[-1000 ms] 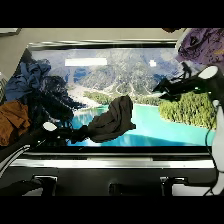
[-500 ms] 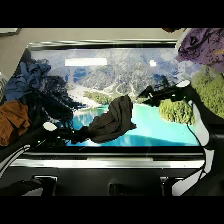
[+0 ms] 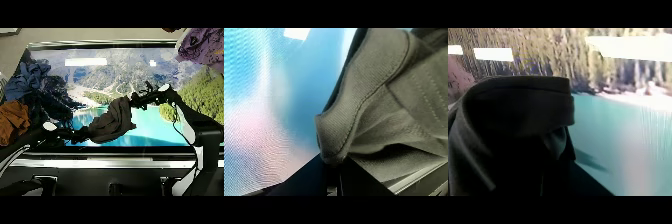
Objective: Fold the clothes and pants, and hang the long-sleeved shirts on hangers.
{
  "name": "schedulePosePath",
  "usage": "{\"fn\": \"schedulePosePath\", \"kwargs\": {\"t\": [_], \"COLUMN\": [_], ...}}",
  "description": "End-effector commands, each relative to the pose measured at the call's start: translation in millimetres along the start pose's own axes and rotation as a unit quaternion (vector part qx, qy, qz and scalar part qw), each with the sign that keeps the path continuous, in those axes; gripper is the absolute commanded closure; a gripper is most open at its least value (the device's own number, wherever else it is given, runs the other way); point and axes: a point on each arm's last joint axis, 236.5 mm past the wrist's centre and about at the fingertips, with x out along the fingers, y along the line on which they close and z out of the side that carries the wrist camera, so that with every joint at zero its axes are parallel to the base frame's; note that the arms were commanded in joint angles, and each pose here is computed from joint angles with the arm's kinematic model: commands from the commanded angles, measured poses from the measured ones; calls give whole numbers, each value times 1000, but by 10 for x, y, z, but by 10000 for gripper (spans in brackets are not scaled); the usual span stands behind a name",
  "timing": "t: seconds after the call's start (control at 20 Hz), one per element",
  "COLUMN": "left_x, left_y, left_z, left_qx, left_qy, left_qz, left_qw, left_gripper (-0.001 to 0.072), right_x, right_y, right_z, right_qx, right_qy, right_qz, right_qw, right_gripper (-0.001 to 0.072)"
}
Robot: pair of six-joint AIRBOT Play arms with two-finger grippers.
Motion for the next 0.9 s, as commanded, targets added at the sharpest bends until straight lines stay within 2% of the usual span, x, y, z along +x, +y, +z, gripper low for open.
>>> {"fn": "schedulePosePath", "kwargs": {"t": [0.0,0.2,0.35,0.6,0.7,0.85], "left_x": [-114,-865,-1866,-3577,-4116,-4717], "left_y": [-73,-588,-1301,-2348,-2506,-2545], "left_z": [122,768,1157,844,545,92], "left_qx": [14,109,192,319,335,320], "left_qy": [-11,-113,-237,-410,-465,-537], "left_qz": [-5,-7,-20,-12,4,5], "left_qw": [1000,988,952,855,820,780], "left_gripper": [692,693,694,693,693,693], "right_x": [-249,-1396,-2576,-4254,-4704,-5146], "right_y": [182,763,1455,2403,2557,2767], "right_z": [146,505,488,-461,-1009,-1784], "right_qx": [-38,-160,-275,-379,-393,-412], "right_qy": [-34,-158,-280,-448,-490,-542], "right_qz": [-2,-52,-119,-182,-199,-190], "right_qw": [999,973,912,789,753,708], "right_gripper": [683,683,682,681,681,681]}}
